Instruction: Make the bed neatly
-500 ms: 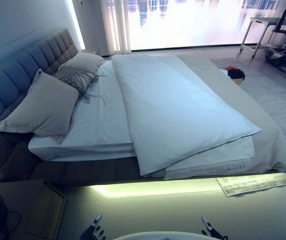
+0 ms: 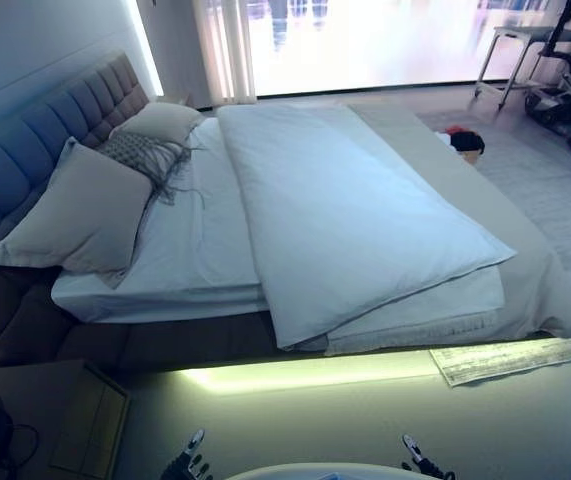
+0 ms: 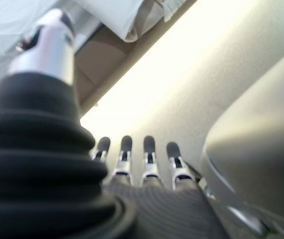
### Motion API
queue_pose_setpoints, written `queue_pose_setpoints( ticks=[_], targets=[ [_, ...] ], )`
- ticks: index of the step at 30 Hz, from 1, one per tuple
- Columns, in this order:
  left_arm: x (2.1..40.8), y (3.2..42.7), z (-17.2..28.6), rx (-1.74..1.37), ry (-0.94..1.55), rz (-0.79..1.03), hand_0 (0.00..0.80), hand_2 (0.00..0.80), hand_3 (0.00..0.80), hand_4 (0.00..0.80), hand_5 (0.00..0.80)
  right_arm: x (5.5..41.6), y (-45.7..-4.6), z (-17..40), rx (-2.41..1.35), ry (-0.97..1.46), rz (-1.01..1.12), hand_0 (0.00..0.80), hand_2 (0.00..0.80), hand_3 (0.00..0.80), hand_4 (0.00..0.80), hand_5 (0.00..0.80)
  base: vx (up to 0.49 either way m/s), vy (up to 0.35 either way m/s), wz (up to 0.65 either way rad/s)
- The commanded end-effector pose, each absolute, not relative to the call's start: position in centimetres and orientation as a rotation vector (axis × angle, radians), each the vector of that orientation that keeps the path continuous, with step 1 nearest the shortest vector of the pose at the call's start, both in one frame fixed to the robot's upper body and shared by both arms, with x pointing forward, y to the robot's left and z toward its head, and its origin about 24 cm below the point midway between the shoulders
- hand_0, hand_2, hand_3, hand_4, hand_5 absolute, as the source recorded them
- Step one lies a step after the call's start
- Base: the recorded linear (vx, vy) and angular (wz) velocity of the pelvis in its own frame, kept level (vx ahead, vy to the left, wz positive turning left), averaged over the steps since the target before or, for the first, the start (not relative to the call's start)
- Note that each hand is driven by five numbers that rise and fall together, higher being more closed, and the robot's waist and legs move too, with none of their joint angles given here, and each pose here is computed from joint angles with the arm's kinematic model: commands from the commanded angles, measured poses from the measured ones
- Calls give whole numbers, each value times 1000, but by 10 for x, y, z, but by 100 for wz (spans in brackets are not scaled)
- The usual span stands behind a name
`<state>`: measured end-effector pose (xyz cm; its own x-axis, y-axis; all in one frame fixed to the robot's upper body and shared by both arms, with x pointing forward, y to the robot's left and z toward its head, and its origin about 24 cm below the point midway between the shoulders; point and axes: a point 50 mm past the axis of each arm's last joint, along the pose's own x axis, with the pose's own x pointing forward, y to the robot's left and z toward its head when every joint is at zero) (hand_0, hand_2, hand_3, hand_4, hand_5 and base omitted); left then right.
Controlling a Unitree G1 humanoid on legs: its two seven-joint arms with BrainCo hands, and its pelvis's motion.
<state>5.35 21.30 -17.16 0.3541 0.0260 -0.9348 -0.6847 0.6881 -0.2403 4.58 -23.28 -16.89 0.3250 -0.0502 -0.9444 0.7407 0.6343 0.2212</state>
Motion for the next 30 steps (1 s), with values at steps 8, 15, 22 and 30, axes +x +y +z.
queue_pose_setpoints(
  ticks=[8, 15, 22, 30],
  targets=[
    [91, 212, -166, -657, 1064, 465, 0, 0, 0, 0, 0, 86, -238, -162, 637, 1105, -502, 0, 0, 0, 0, 0, 5, -118, -13],
    [67, 212, -171, -704, 1075, 551, 0, 0, 0, 0, 0, 96, -242, -159, 626, 1096, -468, 0, 0, 0, 0, 0, 231, 74, -24],
    [61, 216, -171, -690, 1081, 563, 0, 0, 0, 0, 0, 91, -238, -161, 643, 1077, -479, 0, 0, 0, 0, 0, 291, 132, 11],
    [64, 229, -168, -629, 1090, 537, 0, 0, 0, 0, 0, 86, -222, -165, 701, 1084, -435, 0, 0, 0, 0, 0, 299, 168, 15]
  ],
)
